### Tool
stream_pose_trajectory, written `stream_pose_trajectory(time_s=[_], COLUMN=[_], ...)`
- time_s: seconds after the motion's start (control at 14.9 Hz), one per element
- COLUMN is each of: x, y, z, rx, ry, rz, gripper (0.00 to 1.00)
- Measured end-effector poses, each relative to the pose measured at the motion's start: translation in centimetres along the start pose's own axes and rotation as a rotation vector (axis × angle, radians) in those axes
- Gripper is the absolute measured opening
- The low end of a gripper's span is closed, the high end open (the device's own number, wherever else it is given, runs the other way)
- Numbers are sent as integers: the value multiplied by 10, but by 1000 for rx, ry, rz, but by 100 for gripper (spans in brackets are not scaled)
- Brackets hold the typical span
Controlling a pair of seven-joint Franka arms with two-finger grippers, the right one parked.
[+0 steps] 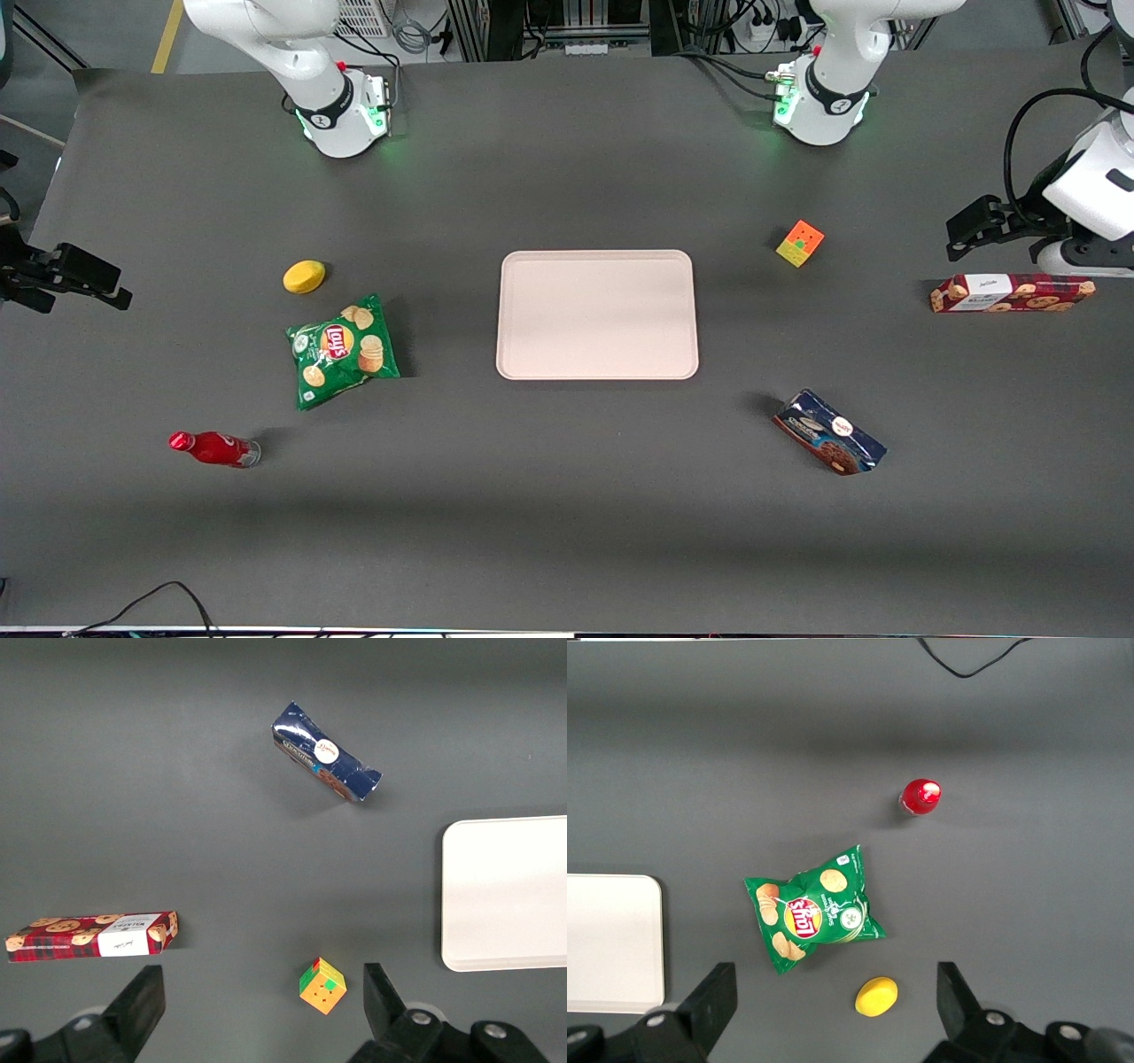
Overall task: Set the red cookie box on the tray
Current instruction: 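Move the open left gripper over the red plaid cookie box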
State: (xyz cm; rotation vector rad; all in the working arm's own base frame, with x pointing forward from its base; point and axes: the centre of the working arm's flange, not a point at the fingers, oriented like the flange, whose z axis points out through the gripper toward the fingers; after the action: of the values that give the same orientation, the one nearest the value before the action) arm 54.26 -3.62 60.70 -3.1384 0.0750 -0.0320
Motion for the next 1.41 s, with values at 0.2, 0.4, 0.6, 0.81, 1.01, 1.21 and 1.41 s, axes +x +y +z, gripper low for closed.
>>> stream_pose_trajectory(time_s=[0.2,0.4,0.6,0.81,1.01,1.21,1.41], x=[0,2,1,1,1,0,-1], y=[0,0,0,-3,-8,-23,-68], z=[-4,-2,3,9,16,25,39], rx=[0,0,0,31,68,70,51], ry=[8,4,-18,-43,-86,-132,-169], rz=[0,-1,1,84,155,211,344], gripper=[100,100,100,100,100,100,99])
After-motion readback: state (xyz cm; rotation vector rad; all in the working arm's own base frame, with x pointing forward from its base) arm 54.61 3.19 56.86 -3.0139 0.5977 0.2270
